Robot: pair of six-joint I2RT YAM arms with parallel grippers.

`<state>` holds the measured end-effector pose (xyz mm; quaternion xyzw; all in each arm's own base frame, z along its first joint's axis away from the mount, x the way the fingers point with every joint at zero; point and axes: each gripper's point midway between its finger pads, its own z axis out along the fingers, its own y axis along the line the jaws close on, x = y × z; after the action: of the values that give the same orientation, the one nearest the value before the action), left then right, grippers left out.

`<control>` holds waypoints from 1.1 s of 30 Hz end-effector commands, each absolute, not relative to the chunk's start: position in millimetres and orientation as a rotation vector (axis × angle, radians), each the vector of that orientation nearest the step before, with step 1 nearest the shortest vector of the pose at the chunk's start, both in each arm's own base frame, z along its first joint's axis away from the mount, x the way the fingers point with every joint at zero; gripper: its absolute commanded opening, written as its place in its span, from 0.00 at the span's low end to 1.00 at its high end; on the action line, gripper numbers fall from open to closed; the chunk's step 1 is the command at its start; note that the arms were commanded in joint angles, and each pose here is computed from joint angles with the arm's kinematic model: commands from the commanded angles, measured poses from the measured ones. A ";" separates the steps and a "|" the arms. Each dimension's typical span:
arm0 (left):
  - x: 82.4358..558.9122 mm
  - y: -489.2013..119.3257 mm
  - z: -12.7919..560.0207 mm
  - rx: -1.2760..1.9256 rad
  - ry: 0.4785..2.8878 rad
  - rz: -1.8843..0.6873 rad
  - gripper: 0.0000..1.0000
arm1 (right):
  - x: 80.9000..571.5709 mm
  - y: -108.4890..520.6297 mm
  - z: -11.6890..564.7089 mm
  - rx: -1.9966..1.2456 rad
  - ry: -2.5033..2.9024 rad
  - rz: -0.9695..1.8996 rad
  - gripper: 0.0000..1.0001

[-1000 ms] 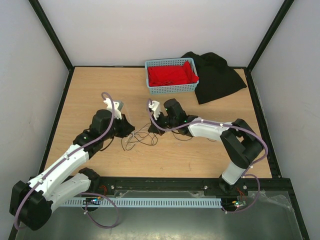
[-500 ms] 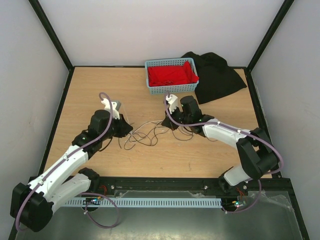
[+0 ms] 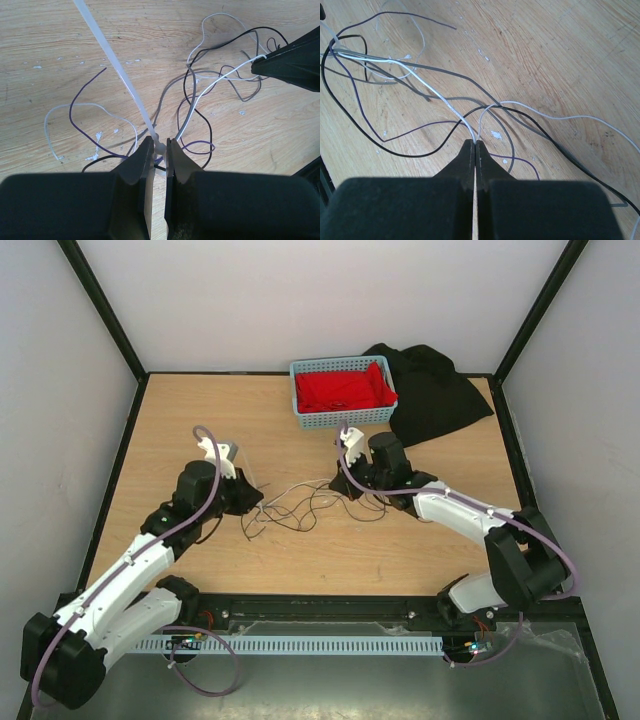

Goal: Zip-tie the wires
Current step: Adjust the cable at the center of the board.

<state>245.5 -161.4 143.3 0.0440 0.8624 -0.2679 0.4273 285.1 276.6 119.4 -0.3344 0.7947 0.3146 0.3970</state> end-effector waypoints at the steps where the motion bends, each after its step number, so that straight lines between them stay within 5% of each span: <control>1: 244.2 -158.7 143.6 0.098 2.147 -0.670 0.00 | 278.4 276.7 123.0 -0.852 2.010 0.833 0.00; 33: 245.6 -150.4 146.3 0.083 2.138 -0.645 0.00 | 298.4 238.2 131.8 -0.613 2.043 0.760 0.00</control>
<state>244.5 -154.7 143.1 0.0356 0.8633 -0.2632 0.4291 291.9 248.8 122.4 -0.2758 0.8157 0.2987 0.4115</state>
